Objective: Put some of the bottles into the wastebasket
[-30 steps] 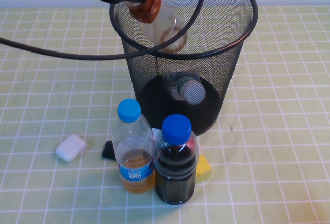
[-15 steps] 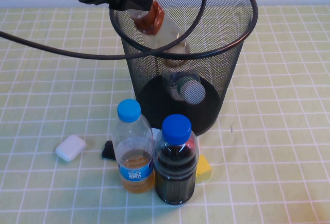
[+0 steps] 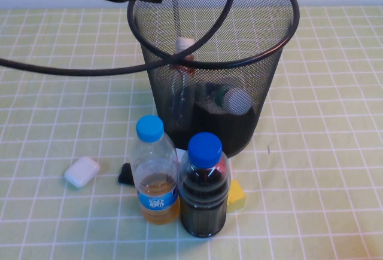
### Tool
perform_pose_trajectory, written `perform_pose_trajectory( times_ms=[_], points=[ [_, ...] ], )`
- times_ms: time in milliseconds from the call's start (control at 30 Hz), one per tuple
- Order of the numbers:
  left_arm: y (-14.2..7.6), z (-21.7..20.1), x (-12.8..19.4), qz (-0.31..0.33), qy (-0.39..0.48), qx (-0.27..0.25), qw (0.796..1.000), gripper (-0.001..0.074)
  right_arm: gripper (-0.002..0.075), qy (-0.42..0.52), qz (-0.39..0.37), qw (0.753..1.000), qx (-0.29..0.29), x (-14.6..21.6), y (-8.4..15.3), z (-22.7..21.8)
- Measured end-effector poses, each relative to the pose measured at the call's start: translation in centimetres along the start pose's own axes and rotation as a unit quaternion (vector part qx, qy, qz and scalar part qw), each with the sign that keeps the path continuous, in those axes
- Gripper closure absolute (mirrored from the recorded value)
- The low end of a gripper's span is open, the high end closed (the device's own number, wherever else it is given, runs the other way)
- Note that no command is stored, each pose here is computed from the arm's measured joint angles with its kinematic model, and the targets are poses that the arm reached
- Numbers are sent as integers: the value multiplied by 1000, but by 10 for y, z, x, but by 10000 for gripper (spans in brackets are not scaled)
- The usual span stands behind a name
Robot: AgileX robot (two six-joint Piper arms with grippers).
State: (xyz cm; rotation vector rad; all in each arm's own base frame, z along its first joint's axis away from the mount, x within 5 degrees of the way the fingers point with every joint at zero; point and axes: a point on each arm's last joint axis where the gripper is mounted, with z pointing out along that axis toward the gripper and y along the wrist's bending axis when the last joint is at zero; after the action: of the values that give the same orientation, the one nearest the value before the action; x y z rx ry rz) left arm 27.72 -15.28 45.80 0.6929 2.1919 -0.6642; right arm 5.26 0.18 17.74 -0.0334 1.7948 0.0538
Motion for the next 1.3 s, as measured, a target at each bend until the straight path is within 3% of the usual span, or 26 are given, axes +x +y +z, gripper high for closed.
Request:
perform_pose_trajectory(
  times_ms=[100, 200, 400, 667, 833, 967, 1167, 1300],
  points=[
    [-11, -26, 5, 18, 1, -5, 1000, 634, 733, 0, 0, 1000, 0, 0, 0, 0],
    [-24, -62, 14, 44, 2, -20, 999, 706, 733, 0, 0, 1000, 0, 0, 0, 0],
    [-50, -138, 45, 64, -56, -74, 994, 734, 733, 0, 0, 1000, 0, 0, 0, 0],
    [-82, -208, 159, 30, -130, -87, 987, 736, 733, 0, 0, 1000, 0, 0, 0, 0],
    [-83, -213, 232, 0, -166, -100, 981, 736, 733, 0, 0, 1000, 0, 0, 0, 0],
    [-80, -204, 272, -16, -181, -97, 979, 736, 733, 0, 0, 1000, 0, 0, 0, 0],
    [-75, -187, 315, -23, -220, -85, 971, 736, 733, 0, 0, 1000, 0, 0, 0, 0],
    [-63, -166, 320, -24, -269, -91, 959, 736, 733, 0, 0, 1000, 0, 0, 0, 0]
  ],
)
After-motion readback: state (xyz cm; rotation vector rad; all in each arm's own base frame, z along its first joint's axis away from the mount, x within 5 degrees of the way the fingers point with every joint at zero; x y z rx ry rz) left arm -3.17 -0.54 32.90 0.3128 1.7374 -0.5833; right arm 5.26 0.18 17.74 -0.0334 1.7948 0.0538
